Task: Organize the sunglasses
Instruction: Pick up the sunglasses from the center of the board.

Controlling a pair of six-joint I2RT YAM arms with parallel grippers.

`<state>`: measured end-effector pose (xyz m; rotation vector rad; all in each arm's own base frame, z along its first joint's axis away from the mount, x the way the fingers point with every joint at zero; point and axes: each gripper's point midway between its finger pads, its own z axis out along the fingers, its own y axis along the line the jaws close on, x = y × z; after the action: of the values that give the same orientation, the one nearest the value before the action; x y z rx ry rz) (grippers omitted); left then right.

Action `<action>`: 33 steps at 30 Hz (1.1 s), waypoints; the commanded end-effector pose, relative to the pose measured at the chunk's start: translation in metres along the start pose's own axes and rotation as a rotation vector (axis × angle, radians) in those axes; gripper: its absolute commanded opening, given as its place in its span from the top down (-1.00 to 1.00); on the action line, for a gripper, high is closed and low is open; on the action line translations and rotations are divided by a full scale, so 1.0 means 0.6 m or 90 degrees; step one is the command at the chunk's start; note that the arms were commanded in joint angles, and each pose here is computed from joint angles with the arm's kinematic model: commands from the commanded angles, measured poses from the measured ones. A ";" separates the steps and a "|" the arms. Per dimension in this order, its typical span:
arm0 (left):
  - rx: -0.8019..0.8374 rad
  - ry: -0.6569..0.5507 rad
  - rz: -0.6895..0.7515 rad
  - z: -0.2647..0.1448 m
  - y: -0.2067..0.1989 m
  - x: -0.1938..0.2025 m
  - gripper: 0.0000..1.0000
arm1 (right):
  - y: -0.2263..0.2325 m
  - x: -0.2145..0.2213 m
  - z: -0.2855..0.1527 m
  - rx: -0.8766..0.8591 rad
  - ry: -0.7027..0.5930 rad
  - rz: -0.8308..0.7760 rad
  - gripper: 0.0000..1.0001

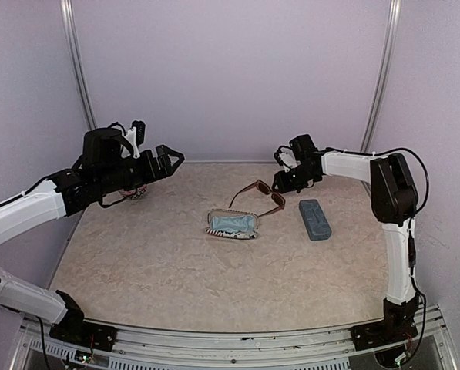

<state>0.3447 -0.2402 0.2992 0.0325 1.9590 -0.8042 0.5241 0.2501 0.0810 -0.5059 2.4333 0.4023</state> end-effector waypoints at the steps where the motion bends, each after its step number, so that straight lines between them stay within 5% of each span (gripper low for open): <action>1: -0.040 -0.012 -0.023 -0.026 0.034 -0.003 -0.98 | -0.006 0.006 0.017 0.004 0.026 -0.005 0.13; 13: -0.045 -0.011 -0.030 -0.039 0.045 0.003 -0.98 | -0.015 0.031 0.037 0.012 0.052 -0.011 0.55; 19: -0.040 -0.010 -0.032 -0.035 0.044 0.004 -0.98 | -0.016 0.035 0.034 0.015 0.053 -0.015 1.00; 33: 0.027 0.016 -0.030 -0.014 0.012 0.011 -0.97 | -0.011 -0.026 -0.072 0.043 -0.050 -0.003 1.00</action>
<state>0.3361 -0.2199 0.2841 -0.0194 1.9998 -0.8023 0.5158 0.2352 0.0621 -0.5126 2.4895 0.3078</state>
